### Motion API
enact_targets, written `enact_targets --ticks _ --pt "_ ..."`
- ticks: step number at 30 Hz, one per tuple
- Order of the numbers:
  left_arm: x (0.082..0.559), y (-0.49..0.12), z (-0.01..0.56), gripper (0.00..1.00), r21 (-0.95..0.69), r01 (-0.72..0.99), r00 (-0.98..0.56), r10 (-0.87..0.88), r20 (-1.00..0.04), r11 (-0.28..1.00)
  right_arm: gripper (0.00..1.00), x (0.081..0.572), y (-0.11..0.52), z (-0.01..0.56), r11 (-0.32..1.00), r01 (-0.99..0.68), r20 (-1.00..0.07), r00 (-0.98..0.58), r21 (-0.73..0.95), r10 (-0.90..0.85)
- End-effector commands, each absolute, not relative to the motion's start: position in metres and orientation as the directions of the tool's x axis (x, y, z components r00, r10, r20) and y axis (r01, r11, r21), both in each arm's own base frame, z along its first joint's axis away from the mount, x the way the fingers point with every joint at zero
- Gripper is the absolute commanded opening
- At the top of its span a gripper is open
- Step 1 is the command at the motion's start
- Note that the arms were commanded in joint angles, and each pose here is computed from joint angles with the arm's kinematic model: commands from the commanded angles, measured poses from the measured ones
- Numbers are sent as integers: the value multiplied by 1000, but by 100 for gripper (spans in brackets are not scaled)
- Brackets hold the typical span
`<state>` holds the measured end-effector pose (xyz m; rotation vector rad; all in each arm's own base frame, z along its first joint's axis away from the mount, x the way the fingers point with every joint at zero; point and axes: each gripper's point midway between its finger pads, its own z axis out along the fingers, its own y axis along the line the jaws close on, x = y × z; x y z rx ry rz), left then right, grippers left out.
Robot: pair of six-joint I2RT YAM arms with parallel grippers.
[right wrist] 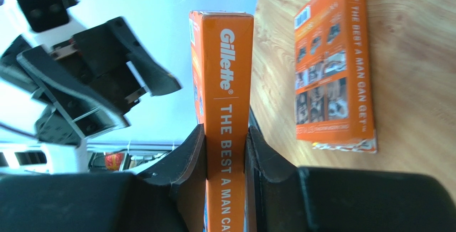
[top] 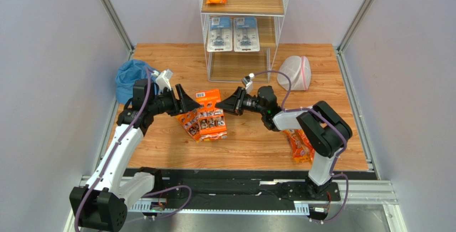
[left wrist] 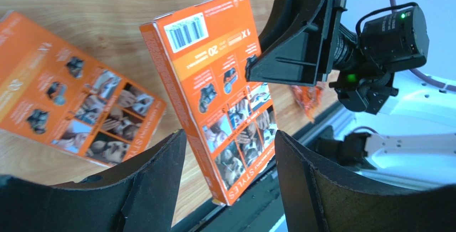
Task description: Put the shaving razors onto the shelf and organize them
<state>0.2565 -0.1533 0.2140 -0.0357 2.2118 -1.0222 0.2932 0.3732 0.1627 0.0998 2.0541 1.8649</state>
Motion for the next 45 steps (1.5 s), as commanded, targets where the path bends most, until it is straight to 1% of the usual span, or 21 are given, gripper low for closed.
enact_targets --ticks 1,2,4,5,6,13,18,27,30,31,32,34,35,36,38,40,41,42,43,44,45 --pt "250 -169 235 70 -723 356 -755 -274 -596 593 0 277 362 210 68 -324 -331 -905 943 269" --pt "250 -169 235 70 -725 360 -754 -275 -596 587 0 273 359 225 62 -354 -357 -893 933 275" --pt "248 -172 236 70 -733 367 -761 -269 -590 573 0 270 355 227 101 -350 -365 -891 931 269" --pt "249 -173 236 70 -738 374 -761 -269 -591 563 0 267 352 239 99 -388 -400 -875 916 273" --pt "248 -175 237 70 -744 380 -761 -271 -590 550 0 266 351 244 101 -396 -408 -870 913 276" --pt "244 -191 251 70 -809 444 -762 -312 -568 386 0 255 347 254 120 -406 -424 -872 906 243" --pt "240 -194 253 70 -796 478 -755 -289 -588 371 0 250 353 257 103 -417 -429 -875 903 225" --pt "233 -206 245 69 -799 486 -781 -233 -579 355 1 241 367 279 30 -465 -461 -865 885 199" --pt "234 -206 244 67 -796 489 -778 -234 -583 356 3 237 368 284 20 -470 -465 -866 882 184" --pt "233 -206 246 65 -798 490 -779 -235 -582 351 4 236 370 283 22 -465 -462 -869 885 176" --pt "234 -207 248 59 -796 497 -775 -236 -587 346 5 234 370 283 23 -469 -466 -869 883 169" --pt "233 -208 251 49 -797 501 -775 -235 -586 336 11 235 370 279 43 -457 -458 -873 888 168" --pt "233 -208 253 38 -797 506 -773 -236 -589 332 13 234 370 278 51 -459 -460 -872 887 169" --pt "233 -208 253 33 -798 505 -775 -234 -587 329 18 235 368 279 57 -460 -463 -868 886 179" --pt "233 -208 255 21 -799 504 -775 -237 -586 329 22 235 367 273 85 -444 -452 -874 892 181" --pt "233 -208 257 15 -798 507 -771 -241 -589 327 30 235 364 269 109 -437 -450 -873 893 189" --pt "233 -208 258 13 -798 507 -771 -244 -589 326 34 236 362 270 115 -440 -454 -869 891 197" --pt "234 -208 258 10 -803 499 -775 -248 -582 325 45 237 361 268 127 -441 -458 -864 889 208" --pt "234 -209 260 5 -801 505 -770 -251 -586 320 50 235 357 272 128 -448 -466 -857 885 222" --pt "235 -209 261 2 -801 507 -770 -252 -587 317 54 235 354 268 142 -443 -464 -855 885 230" --pt "236 -209 263 0 -805 504 -771 -257 -582 313 63 235 352 267 150 -448 -472 -847 881 243"
